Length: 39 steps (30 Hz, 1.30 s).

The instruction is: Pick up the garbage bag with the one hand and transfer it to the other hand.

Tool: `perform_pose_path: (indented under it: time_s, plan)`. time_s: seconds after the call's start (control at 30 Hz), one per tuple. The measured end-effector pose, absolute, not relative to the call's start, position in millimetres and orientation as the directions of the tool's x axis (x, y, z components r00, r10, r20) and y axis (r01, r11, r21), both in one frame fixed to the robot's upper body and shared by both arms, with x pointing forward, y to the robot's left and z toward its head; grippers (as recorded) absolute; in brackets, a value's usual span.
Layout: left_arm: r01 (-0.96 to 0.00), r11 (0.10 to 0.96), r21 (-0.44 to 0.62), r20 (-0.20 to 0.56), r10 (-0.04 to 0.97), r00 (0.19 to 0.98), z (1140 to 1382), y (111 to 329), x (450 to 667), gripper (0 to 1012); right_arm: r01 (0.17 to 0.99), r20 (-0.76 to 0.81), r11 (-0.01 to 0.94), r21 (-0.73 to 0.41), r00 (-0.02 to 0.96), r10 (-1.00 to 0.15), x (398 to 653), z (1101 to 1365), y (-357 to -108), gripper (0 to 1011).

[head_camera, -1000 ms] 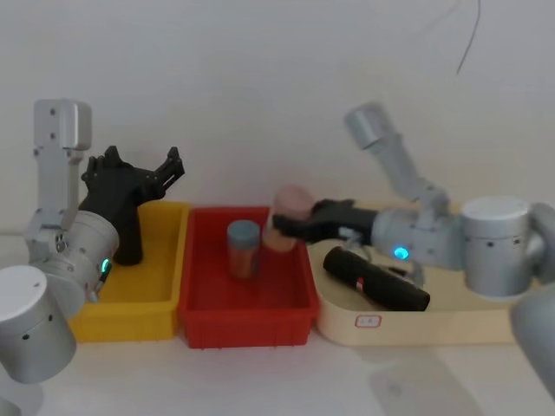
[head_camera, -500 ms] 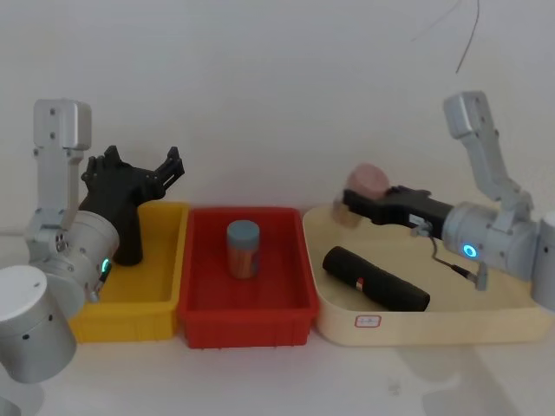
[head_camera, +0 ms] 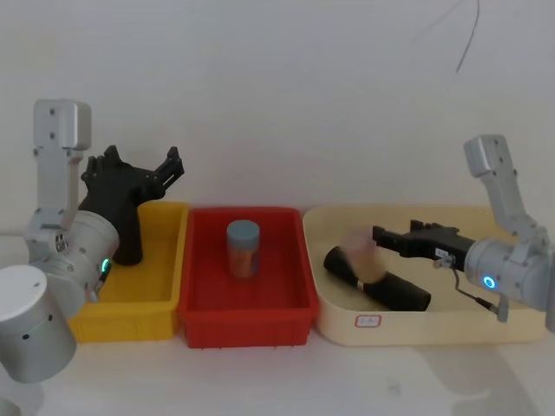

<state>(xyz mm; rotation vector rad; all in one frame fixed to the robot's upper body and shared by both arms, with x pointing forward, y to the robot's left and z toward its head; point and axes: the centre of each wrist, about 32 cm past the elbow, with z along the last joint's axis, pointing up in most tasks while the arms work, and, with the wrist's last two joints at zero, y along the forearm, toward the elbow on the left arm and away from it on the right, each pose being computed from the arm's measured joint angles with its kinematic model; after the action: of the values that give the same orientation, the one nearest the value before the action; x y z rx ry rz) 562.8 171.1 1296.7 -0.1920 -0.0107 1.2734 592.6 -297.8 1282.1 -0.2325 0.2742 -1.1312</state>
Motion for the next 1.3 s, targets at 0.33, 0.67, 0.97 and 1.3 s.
perform_pose_path:
  time_s: [0.33, 0.67, 0.97, 1.3]
  plan:
    - [-0.949, 0.279, -0.149, -0.098, 0.95, 0.295, 1297, 171, 563, 1000, 0.858, -0.095, 0.377, -0.348, 0.368, -0.925, 593, 1271, -305, 1000]
    - [-0.949, 0.279, -0.149, -0.099, 0.95, 0.295, 1297, 171, 563, 1000, 0.87, -0.078, 0.383, -0.311, 0.379, -0.922, 588, 1273, -304, 1000]
    - [-0.949, 0.279, -0.149, -0.098, 0.95, 0.295, 1297, 171, 563, 1000, 0.88, -0.051, 0.424, -0.215, 0.424, -0.904, 574, 1278, -298, 1000]
    - [-0.948, 0.279, -0.149, -0.098, 0.95, 0.295, 1297, 171, 563, 1000, 0.855, -0.037, 0.503, -0.127, 0.503, -0.864, 549, 1269, -282, 1000]
